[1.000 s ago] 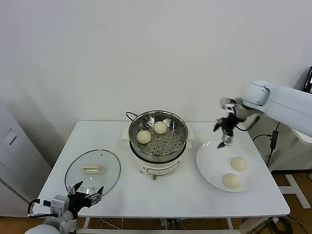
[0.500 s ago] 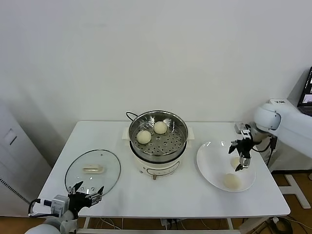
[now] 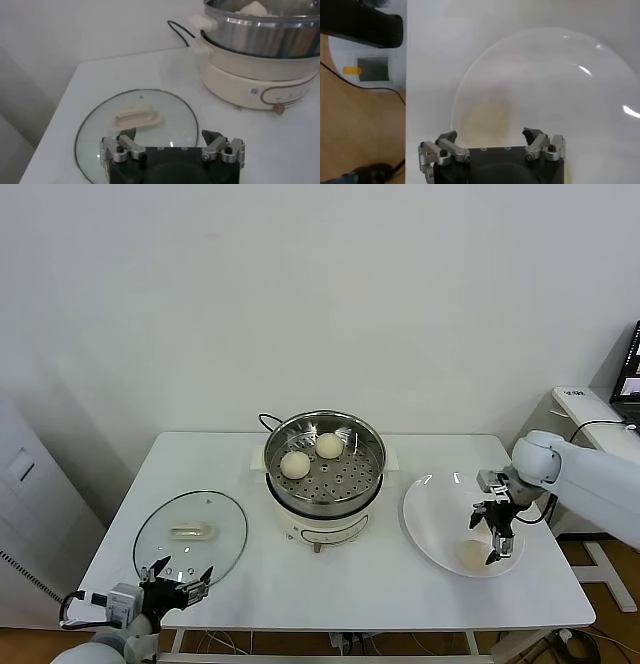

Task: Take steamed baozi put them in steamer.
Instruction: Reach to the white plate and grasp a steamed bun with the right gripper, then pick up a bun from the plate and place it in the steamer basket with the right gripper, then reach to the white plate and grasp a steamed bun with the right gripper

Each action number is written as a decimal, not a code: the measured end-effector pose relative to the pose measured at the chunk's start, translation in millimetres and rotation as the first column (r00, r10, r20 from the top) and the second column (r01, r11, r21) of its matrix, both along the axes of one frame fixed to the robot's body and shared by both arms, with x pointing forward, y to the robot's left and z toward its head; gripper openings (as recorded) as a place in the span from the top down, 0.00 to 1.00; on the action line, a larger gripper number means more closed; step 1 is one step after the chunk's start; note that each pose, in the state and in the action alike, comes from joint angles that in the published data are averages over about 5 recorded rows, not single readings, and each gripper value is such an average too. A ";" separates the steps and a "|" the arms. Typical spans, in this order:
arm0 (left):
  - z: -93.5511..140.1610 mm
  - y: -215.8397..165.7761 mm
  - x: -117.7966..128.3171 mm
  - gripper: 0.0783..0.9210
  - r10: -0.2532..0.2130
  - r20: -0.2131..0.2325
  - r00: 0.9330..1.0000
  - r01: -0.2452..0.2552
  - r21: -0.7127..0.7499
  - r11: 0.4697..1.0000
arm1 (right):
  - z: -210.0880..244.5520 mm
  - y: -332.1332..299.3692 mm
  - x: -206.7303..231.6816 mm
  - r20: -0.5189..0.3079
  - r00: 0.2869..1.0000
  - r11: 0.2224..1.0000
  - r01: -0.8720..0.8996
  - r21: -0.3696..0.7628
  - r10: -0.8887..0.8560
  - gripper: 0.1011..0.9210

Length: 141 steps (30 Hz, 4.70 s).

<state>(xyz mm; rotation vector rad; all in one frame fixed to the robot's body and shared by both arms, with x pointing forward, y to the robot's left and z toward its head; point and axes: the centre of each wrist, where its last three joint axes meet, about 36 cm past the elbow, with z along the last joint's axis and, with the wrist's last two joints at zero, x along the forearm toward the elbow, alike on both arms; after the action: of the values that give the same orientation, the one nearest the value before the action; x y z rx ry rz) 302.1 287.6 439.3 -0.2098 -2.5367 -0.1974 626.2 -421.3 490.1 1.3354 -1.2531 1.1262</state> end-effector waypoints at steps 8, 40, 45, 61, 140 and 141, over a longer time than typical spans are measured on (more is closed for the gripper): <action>-0.8 -0.6 -1.5 0.12 0.000 -0.004 1.000 0.000 -0.002 1.000 | -20.4 1.3 -0.2 -0.007 1.000 1.000 0.006 -0.003 -0.006 0.25; 0.4 2.6 2.4 0.12 -0.010 0.004 1.000 0.010 0.001 1.000 | 151.9 42.3 60.8 0.192 0.976 0.989 -0.119 0.084 0.102 0.56; -0.1 3.4 3.6 0.12 -0.014 0.002 1.000 0.014 0.004 1.000 | 195.5 73.2 78.8 0.278 0.939 0.964 -0.243 0.111 0.205 0.56; 1.8 6.2 6.2 0.12 -0.016 0.004 1.000 0.016 0.002 1.000 | 210.3 248.3 91.3 0.395 0.556 0.587 -0.808 0.051 0.731 0.55; 15.7 11.6 6.8 0.12 -0.005 0.034 0.999 0.006 -0.009 1.000 | 186.6 26.4 77.0 0.225 0.889 0.914 -0.404 -0.018 0.398 0.12; 15.7 11.5 6.8 0.12 -0.006 0.033 0.999 0.006 -0.009 1.000 | 180.6 17.3 74.3 0.219 0.903 0.927 -0.375 -0.015 0.369 0.12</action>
<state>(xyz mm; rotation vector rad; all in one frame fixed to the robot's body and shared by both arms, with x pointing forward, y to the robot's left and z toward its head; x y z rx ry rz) 308.9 299.0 455.0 -0.2195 -2.5708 -0.1927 700.5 -404.0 670.7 1.5477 -1.1991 1.5642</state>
